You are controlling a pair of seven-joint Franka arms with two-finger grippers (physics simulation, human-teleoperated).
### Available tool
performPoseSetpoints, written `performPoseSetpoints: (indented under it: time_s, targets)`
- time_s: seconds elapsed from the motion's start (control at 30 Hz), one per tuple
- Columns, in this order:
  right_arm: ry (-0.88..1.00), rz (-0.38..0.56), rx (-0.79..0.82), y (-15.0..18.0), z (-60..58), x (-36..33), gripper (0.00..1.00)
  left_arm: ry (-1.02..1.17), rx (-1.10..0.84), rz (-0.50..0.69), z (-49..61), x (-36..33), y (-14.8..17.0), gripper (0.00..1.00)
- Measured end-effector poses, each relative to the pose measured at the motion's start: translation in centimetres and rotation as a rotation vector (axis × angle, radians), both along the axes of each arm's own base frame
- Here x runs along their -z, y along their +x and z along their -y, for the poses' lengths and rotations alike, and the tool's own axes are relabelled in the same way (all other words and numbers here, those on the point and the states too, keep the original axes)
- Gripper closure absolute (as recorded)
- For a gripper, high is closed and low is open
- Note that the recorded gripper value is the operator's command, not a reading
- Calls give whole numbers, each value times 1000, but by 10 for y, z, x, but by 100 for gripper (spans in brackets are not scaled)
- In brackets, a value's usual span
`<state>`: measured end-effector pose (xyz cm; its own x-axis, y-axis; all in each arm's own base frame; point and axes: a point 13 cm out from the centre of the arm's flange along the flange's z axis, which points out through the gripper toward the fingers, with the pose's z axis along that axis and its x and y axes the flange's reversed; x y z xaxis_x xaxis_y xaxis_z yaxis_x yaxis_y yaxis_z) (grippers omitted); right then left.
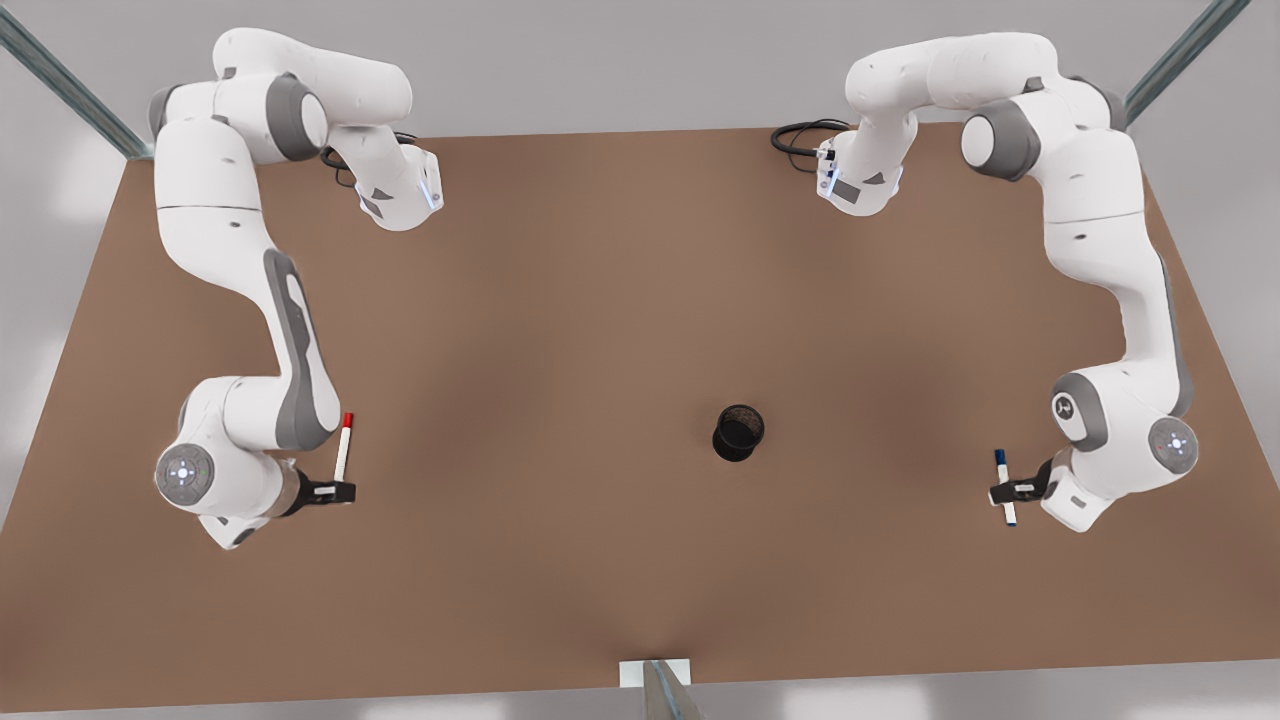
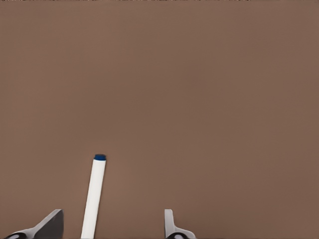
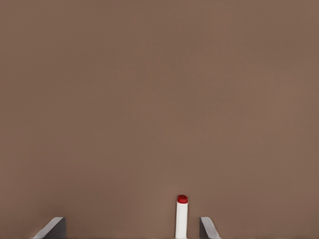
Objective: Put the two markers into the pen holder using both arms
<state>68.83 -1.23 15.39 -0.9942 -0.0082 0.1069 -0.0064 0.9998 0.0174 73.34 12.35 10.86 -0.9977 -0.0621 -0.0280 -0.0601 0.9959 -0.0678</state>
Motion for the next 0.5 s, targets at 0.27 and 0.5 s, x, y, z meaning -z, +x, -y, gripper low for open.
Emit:
performPoseSetpoints:
  time_s: [0.27,0.5]
  targets:
    - [-3,29,46,-42,35,50,0,63,56,110,-21,42,22,5]
    - [0,52,40,-62,33,97,22,100,110,153,-25,52,31,28]
